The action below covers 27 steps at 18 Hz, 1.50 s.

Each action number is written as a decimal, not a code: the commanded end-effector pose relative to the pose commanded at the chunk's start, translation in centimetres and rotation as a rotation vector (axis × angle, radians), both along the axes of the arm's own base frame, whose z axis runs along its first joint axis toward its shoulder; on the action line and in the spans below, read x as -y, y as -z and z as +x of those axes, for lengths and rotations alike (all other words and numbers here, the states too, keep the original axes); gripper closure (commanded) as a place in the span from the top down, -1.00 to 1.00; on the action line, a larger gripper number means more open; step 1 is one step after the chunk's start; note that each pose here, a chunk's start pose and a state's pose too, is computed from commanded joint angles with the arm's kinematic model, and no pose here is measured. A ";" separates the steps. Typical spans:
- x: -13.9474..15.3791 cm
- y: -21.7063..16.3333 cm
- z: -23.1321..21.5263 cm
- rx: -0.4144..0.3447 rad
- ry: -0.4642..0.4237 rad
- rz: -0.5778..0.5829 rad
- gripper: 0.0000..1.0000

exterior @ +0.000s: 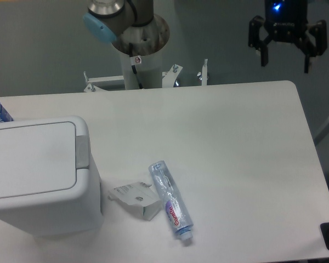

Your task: Open the trash can

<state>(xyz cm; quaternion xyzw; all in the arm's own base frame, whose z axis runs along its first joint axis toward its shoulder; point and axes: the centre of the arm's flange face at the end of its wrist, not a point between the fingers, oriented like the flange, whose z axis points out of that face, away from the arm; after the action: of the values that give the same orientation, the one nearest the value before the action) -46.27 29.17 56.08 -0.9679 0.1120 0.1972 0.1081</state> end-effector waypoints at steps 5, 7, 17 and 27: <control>0.0 -0.1 0.0 0.000 -0.001 0.001 1.00; 0.0 -0.1 0.1 0.000 -0.001 0.001 1.00; -1.3 -0.2 0.0 0.031 -0.239 0.127 1.00; -9.7 0.0 5.2 0.195 -0.547 0.332 1.00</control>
<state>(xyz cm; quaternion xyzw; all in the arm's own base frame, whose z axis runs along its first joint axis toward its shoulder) -41.11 38.92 56.10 -0.9457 -0.1964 0.1408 0.2174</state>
